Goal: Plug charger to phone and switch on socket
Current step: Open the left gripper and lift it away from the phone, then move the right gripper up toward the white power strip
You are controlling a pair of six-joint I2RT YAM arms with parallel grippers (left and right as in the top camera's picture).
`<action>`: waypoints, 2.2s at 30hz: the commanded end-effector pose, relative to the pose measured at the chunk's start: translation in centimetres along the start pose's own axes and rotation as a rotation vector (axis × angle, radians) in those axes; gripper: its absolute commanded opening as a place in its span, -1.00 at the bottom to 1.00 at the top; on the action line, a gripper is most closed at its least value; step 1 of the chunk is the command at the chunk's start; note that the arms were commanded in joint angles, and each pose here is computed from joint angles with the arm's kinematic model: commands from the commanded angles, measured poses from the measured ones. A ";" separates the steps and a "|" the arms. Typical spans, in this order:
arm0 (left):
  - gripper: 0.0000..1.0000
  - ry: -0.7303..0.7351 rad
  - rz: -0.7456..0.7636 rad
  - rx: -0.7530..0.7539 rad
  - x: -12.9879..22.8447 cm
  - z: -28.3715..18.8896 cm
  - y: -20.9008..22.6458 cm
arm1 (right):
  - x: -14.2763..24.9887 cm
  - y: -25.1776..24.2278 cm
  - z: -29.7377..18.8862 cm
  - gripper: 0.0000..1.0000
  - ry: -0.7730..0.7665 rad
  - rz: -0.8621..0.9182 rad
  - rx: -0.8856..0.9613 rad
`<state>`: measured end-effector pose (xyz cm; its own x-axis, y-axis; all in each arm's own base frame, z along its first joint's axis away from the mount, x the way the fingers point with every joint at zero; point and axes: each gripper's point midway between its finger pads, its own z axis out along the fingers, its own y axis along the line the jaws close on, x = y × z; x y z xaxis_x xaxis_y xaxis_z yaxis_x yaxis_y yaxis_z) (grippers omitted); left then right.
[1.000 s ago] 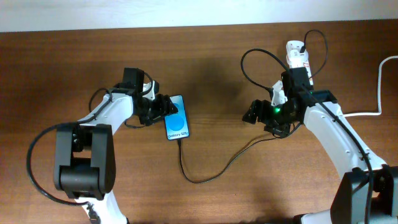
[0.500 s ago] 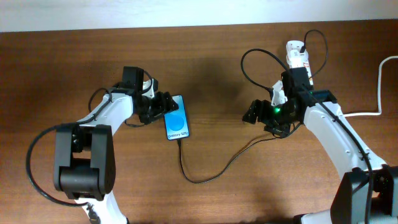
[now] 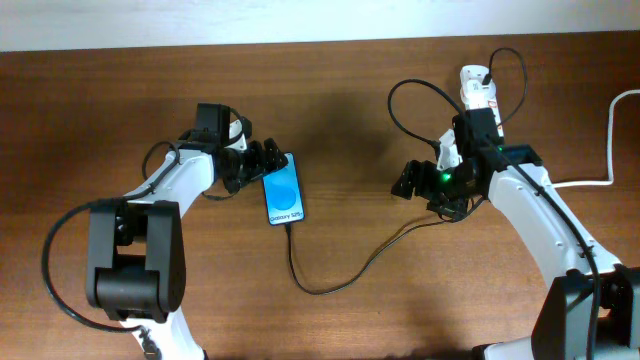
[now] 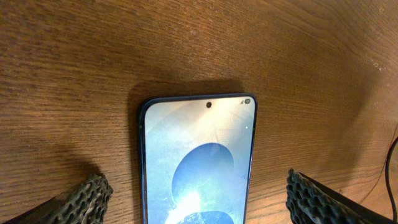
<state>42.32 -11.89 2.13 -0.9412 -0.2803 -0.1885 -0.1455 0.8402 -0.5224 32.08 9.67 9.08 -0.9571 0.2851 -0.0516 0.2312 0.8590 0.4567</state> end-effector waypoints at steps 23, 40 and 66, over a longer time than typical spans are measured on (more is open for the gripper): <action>0.99 -0.243 0.139 -0.222 1.2 -17.4 -3.0 | -0.5 -1.5 -0.7 0.71 -0.038 -0.007 0.092; 0.99 -0.560 0.110 -0.392 13.8 -35.2 -0.2 | 0.8 -2.6 -0.7 0.71 0.008 0.016 0.139; 0.99 -1.060 0.041 -0.274 24.9 -44.2 3.7 | 2.4 -3.3 -0.5 0.79 0.065 0.040 0.163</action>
<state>5.79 4.28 32.10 -0.2708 -0.3664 -0.8902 -0.2938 0.9121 -0.2860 29.05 7.62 7.70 -0.9536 0.2990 0.0366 0.2949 0.9022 0.3148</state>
